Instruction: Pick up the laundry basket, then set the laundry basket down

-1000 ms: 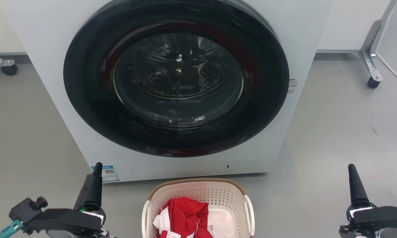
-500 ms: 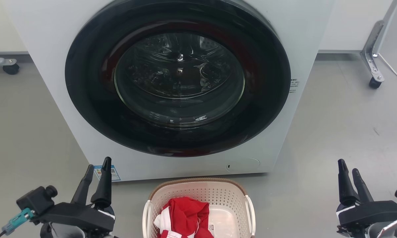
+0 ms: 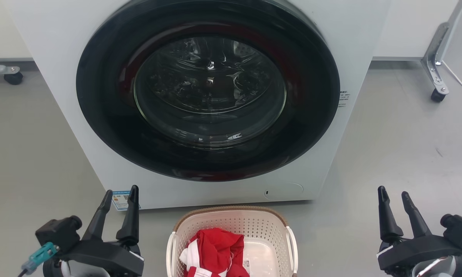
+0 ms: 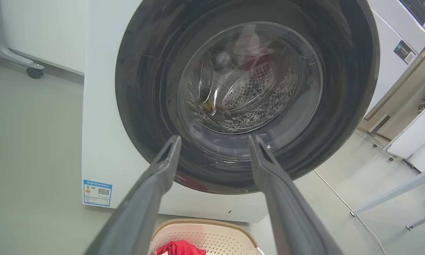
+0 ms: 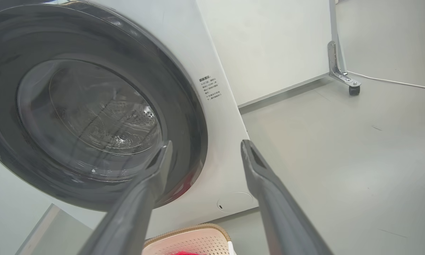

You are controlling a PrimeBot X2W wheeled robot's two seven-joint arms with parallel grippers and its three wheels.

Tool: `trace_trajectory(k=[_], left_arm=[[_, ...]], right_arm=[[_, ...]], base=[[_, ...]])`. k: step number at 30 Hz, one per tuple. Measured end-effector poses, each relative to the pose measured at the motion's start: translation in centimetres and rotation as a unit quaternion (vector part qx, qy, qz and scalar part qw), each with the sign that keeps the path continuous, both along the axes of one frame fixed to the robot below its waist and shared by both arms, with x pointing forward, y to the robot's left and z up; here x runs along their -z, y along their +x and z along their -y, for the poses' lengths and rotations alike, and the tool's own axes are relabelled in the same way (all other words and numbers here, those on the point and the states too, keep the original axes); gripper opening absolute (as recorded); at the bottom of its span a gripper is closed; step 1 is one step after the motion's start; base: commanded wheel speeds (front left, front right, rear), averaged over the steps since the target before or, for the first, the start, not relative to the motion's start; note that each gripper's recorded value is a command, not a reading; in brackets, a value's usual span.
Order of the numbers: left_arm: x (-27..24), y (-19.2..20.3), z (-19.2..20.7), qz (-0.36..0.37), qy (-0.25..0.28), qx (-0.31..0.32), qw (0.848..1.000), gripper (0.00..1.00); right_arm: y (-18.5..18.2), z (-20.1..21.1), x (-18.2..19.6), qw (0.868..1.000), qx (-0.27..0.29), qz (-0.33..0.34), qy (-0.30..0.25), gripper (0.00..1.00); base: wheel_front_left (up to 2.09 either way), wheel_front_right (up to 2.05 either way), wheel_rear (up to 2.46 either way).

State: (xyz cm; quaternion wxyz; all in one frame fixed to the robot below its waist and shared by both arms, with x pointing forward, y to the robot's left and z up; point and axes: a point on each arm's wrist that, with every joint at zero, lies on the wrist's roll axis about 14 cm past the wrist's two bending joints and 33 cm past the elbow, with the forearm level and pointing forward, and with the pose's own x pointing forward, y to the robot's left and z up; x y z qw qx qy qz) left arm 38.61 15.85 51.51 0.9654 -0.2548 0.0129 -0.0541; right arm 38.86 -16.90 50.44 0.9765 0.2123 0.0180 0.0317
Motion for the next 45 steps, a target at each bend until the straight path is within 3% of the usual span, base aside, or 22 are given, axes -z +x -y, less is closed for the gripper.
trace_trajectory(k=[12, 29, 45], left_arm=[[-0.1, -0.4, 0.7, 0.023, 0.087, 0.007, 0.996, 1.00], [-0.3, -1.0, 0.9, 0.056, 0.172, -0.003, 0.983, 1.00], [0.8, -1.5, 0.4, 0.035, 0.169, -0.014, 0.985, 1.00]], right_arm=[[-0.2, -1.2, 0.0, 0.995, -0.018, 0.021, -0.091, 1.00], [-0.7, -2.3, 0.0, 0.977, -0.033, 0.055, -0.201, 1.00], [-1.1, -1.5, 1.1, 0.979, -0.022, 0.036, -0.200, 1.00]], base=[[0.00, 0.00, 0.00], [0.00, 0.00, 0.00], [0.00, 0.00, 0.00]])
